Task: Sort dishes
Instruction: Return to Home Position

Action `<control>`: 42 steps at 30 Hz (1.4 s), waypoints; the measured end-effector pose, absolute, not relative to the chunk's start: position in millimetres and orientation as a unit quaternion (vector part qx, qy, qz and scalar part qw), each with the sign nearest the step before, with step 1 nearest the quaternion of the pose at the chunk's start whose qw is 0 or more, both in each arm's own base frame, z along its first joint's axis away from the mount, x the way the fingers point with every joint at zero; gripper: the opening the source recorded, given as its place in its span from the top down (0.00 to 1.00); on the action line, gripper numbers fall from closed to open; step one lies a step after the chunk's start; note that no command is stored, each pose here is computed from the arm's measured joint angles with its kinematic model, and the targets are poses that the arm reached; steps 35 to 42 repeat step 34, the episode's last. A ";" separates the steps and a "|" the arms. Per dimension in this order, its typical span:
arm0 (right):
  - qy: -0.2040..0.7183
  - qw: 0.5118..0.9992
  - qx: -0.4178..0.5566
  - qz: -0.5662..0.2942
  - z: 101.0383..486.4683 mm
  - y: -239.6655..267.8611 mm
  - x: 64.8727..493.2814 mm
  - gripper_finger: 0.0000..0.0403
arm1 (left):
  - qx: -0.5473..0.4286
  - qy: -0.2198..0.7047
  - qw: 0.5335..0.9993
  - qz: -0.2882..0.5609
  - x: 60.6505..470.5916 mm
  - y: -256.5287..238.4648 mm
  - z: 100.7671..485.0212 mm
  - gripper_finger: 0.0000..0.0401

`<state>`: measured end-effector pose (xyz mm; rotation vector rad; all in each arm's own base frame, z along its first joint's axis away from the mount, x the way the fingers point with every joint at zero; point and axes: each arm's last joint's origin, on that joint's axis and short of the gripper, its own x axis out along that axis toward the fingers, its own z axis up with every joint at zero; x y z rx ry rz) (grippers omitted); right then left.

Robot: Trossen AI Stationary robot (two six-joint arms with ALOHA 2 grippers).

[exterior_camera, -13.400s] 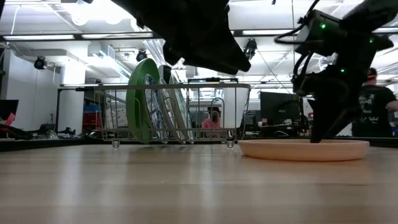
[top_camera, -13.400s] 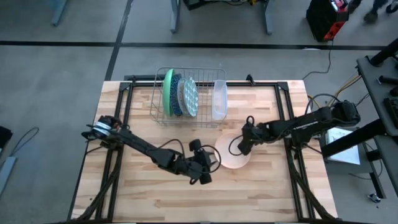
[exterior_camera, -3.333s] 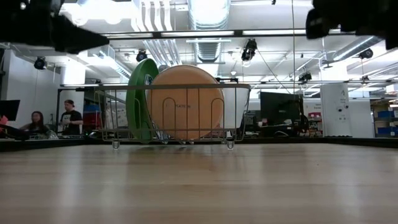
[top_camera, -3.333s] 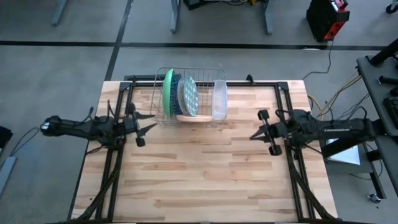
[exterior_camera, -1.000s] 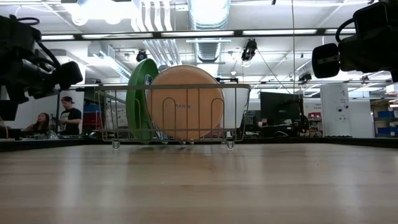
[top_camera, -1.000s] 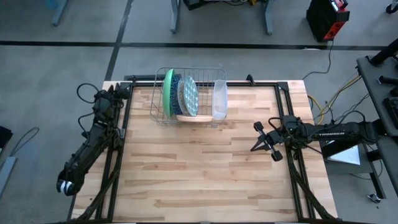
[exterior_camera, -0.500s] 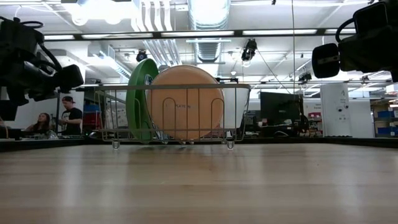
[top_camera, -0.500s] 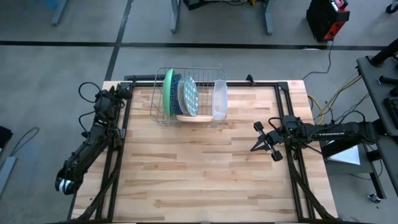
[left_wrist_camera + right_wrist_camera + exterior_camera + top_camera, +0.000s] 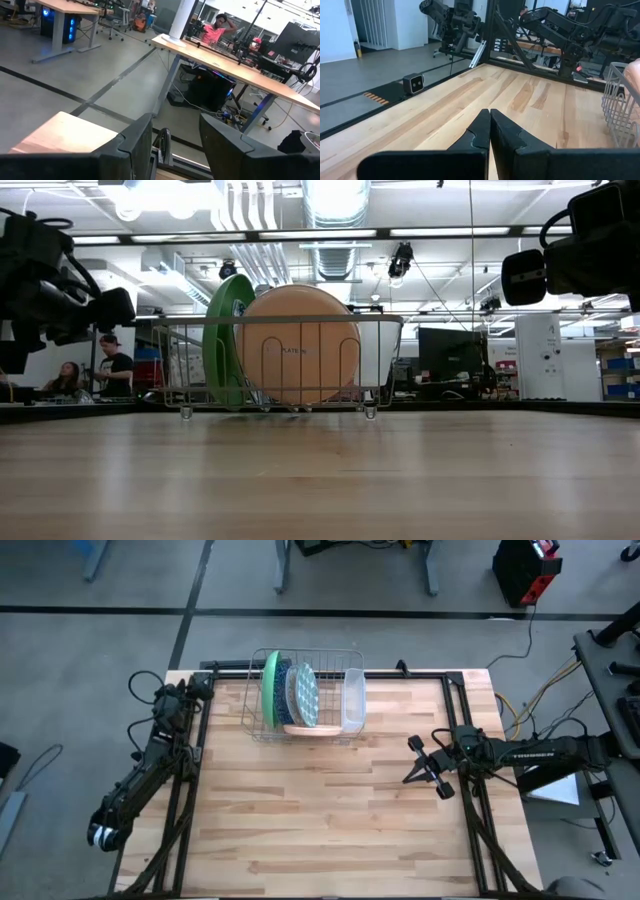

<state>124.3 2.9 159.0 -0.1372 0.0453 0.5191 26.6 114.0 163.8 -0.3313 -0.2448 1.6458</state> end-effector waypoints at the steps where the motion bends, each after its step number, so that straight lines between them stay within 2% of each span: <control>1: 0.023 0.964 -0.067 0.257 159.0 2.9 124.3 1.00 | -0.147 -0.108 0.661 0.728 26.7 114.1 163.6 0.62; 42: 0.022 0.964 -0.071 0.257 159.0 2.9 124.3 1.00 | -0.149 -0.102 0.661 0.729 26.9 114.8 162.5 0.62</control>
